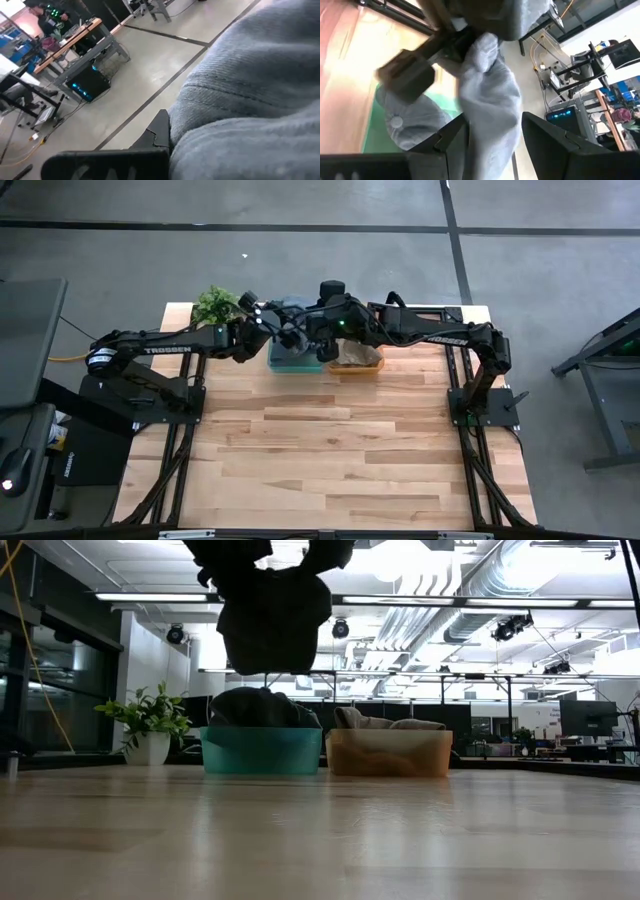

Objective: Pick & Place hat
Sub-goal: Put the blue cap into the green bin

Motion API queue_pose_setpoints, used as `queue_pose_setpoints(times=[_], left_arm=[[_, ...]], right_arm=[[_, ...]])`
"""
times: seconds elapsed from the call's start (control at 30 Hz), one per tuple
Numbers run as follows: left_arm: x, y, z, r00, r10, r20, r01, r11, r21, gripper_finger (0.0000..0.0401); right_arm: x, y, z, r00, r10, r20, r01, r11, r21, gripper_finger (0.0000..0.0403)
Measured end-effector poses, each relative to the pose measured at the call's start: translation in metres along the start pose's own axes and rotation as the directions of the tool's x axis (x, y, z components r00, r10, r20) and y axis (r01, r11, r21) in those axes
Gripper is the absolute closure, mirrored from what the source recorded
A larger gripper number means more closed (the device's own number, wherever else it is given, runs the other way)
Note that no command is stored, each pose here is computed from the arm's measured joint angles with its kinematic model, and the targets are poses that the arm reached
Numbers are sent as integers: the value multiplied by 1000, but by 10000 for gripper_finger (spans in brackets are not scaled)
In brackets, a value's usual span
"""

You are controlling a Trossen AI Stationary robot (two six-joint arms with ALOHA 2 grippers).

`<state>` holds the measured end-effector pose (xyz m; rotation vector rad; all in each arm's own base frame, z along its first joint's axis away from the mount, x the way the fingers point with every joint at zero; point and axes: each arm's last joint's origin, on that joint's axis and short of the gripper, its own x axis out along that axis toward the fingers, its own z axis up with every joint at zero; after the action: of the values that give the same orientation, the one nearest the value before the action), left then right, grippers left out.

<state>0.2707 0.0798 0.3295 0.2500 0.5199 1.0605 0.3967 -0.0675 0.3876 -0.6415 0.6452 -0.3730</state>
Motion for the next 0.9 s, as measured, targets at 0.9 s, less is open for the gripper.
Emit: queue_pose_setpoints(times=[0.9], left_arm=[[48,42,-17,966,-237,-106,217,961,-172,401]], right_arm=[[-89,-34,-22,987,-28,-159,62,975,213,224]])
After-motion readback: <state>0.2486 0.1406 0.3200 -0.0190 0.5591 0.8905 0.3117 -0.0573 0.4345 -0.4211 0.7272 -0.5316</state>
